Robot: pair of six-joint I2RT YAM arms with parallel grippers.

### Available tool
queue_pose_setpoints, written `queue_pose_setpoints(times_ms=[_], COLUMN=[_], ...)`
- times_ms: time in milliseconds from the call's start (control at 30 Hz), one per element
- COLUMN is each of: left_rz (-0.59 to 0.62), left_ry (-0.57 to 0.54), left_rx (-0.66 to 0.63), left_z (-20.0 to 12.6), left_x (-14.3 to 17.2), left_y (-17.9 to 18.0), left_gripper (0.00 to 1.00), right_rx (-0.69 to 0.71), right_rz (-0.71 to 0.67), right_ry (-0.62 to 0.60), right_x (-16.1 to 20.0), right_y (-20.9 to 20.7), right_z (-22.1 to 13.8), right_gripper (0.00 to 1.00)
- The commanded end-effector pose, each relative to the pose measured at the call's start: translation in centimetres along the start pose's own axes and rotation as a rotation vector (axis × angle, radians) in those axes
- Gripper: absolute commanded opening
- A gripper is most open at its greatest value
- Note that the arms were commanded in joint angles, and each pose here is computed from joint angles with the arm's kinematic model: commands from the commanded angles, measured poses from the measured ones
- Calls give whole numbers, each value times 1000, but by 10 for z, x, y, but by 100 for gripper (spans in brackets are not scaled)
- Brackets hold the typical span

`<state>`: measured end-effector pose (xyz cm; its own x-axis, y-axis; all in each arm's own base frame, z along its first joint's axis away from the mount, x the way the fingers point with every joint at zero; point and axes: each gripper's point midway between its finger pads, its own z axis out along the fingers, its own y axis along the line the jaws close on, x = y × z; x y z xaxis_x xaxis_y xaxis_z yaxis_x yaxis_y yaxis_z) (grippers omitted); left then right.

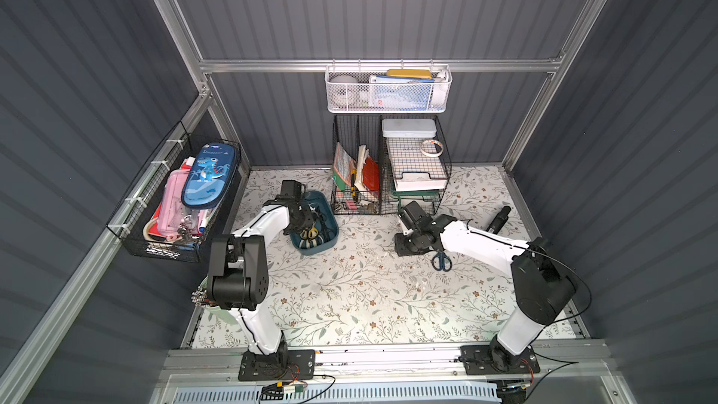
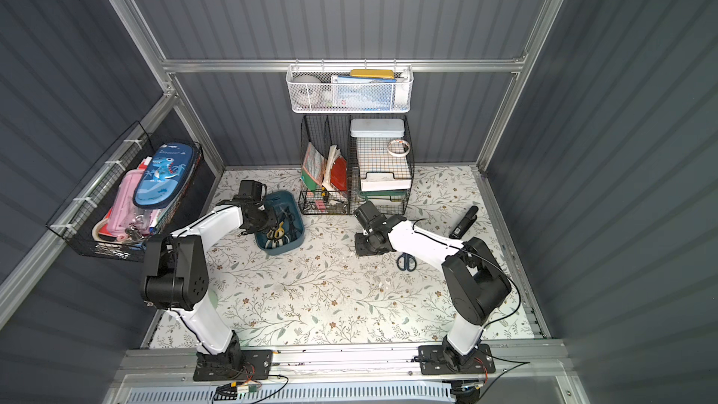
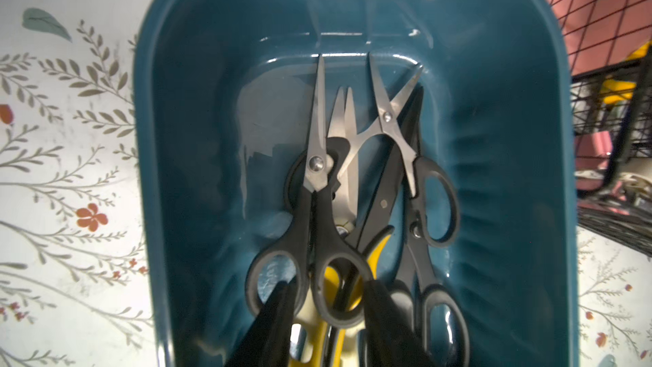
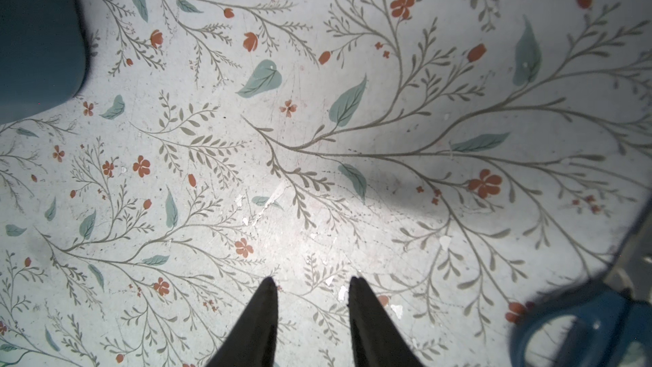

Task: Take the scissors out of the storage box
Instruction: Pick up the scissors from the storage box.

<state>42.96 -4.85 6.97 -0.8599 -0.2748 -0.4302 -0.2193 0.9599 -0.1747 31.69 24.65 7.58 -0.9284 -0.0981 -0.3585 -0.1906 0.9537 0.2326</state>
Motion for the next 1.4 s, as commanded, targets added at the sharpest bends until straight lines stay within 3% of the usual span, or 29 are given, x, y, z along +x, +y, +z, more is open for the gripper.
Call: queue_pose_setpoints(times_ms=[0,300,567,800,933,1067,1200,1367], left_rz=[10,-2,-17,67,98,133,224,344], left_ry=[60,112,106,-54,-86,-106,-139,-212], left_rx=[-19,-42,-12,74,100,133,210,455], left_z=[15,36,41,-5,-27,-45,-68,-101], left_x=[15,33,28,-14,-22,-20,-8,21], left_y=[7,14,10,-12,-19,-30,-71,-137], left_gripper=[36,28,3,0,0,0,0,0], right_rx=[-8,2,-5,-28,-58,-85,-152,-250], right_rz=[-6,-9,-13,-24,-22,-19,-4,27], right_ry=[0,-6,-12,-23,-42,-73,-127,-223], right_x=[-3,-4,-8,-15,-24,-35,-55,-84], right_y=[5,4,6,14,22,30,46,62], right_z=[-1,-1,-4,-9,-14,-20,-37,-66], right_gripper=[38,38,38,38,38,38,39,41])
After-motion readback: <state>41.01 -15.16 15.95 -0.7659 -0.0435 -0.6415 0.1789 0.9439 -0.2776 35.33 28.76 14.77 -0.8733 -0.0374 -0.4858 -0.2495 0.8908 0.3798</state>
